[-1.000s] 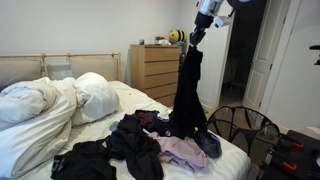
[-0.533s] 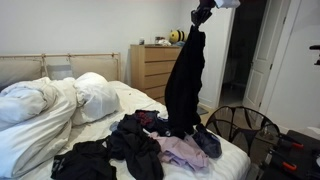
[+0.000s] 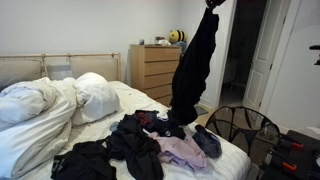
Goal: Put the black sweater in the laundry basket
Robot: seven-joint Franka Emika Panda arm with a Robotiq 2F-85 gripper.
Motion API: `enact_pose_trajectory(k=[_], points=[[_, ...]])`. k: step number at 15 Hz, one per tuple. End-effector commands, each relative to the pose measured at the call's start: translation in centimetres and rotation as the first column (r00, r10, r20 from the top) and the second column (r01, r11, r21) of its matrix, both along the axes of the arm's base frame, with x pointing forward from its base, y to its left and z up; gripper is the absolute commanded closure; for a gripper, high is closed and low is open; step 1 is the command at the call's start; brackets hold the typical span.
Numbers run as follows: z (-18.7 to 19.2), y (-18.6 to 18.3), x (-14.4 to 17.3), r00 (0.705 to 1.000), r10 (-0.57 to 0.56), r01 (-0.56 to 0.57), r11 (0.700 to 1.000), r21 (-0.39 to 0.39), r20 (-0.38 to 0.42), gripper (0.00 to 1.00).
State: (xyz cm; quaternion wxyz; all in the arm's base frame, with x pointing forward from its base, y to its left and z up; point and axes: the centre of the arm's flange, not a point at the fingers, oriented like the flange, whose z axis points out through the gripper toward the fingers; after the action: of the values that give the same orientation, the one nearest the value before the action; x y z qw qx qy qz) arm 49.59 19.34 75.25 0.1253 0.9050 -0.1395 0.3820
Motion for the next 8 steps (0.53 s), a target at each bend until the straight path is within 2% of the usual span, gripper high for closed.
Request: enact_pose_trajectory(k=[1, 4, 8], points=[[3.3, -2.9, -2.9, 0.989, -0.13, 0.13, 0.992, 0.01, 0.073, 0.98], [5.4, -4.9, -5.0, 0.966, -0.228, 0.224, 0.973, 0.05, 0.12, 0.98], [7.7, -5.6, -8.4, 0.934, -0.307, 0.296, 0.951, 0.086, 0.185, 0.98]])
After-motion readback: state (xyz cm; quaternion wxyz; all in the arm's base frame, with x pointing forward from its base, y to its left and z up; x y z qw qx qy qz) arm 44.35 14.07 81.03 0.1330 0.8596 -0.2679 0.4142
